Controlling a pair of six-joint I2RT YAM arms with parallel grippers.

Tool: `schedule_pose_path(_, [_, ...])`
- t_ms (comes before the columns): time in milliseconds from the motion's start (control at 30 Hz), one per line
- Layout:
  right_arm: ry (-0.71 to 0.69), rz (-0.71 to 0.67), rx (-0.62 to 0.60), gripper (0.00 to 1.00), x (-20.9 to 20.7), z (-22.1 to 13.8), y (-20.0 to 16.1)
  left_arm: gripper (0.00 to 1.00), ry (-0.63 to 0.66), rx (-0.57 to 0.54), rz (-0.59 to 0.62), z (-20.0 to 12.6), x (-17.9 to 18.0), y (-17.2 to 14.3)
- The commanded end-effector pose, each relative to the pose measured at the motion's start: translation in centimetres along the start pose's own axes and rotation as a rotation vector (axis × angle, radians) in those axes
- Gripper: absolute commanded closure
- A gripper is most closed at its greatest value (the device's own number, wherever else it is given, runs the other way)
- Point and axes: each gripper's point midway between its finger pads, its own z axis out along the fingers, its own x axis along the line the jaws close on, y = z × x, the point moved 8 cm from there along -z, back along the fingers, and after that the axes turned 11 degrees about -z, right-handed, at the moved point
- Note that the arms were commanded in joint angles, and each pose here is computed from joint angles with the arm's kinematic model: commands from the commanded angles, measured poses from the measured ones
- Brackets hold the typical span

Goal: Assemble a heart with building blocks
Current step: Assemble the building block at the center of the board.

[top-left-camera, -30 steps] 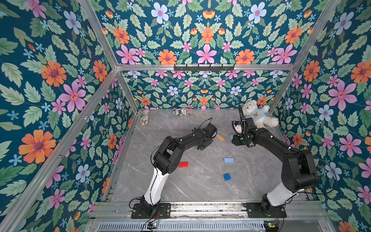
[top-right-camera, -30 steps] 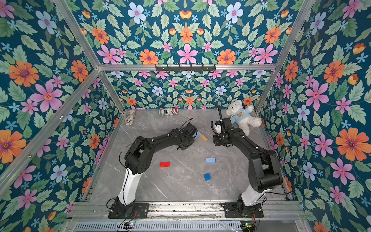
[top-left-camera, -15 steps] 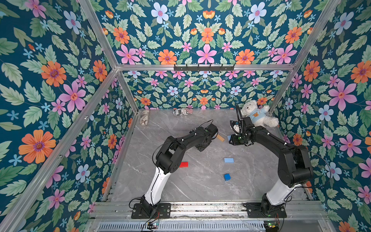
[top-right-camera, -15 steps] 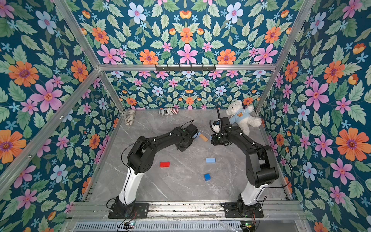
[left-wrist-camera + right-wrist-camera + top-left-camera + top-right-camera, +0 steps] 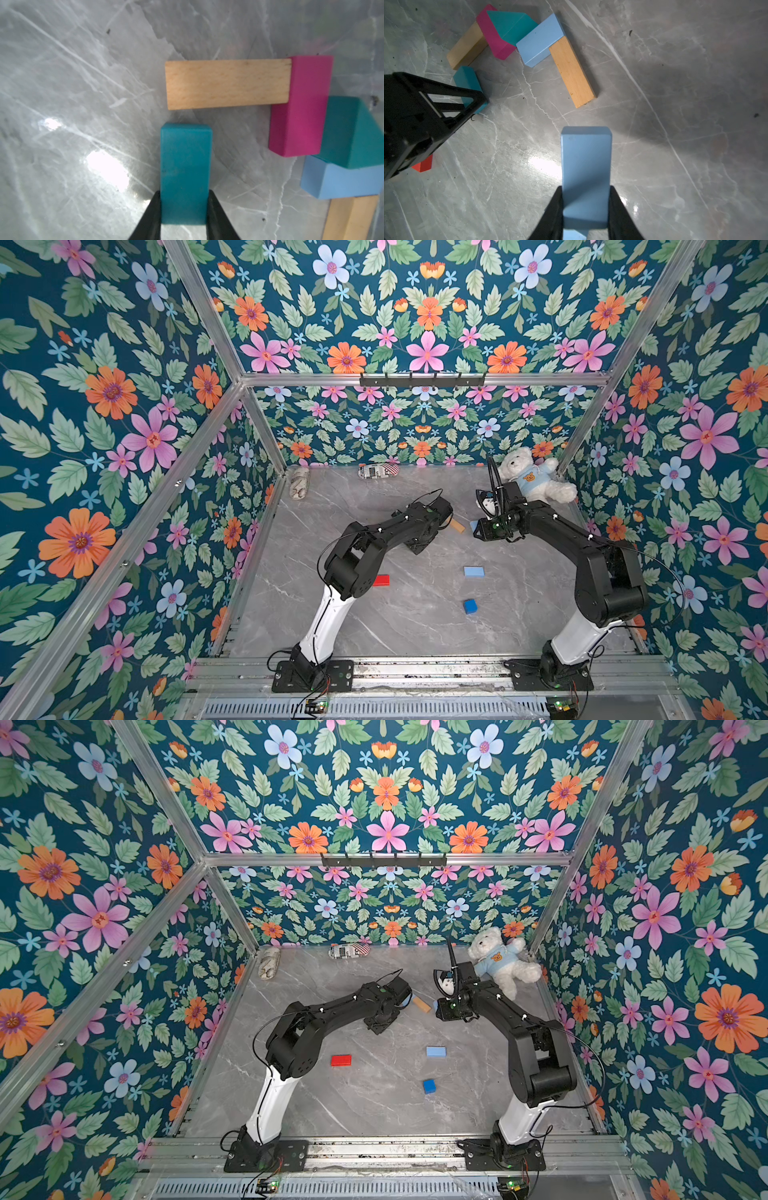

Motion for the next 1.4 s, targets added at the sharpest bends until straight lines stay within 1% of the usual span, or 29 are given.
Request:
schedule_pose_path(0, [0.004,-0.012,-0.001,1.00,0.2,-0.3,-0.1,0.78,0.139,0.026,0.007,1.3,2.2,-0.4])
schedule_pose_path(633, [0.004,-0.014,0.001,1.00,0.3,-0.3,-0.6,0.79,0.119,0.024,-0.045,2.1,1.0,-0.1])
schedule_pose_path(1167, [0.007,-0.018,0.000,1.00,0.3,-0.3,-0.8,0.79,0.100,0.035,-0.038,2.5,-0.3,-0.2])
schedule_pose_path(1267, [0.012,-0.019,0.002,1.00,0.4,-0.2,-0.9,0.76,0.101,0.038,-0.034,2.5,-0.3,-0.2])
schedule_pose_path(1367, [0.015,-0.019,0.001,1.00,0.4,-0.1,-0.9,0.69,0.104,0.037,-0.030,2.6,-0.3,-0.2])
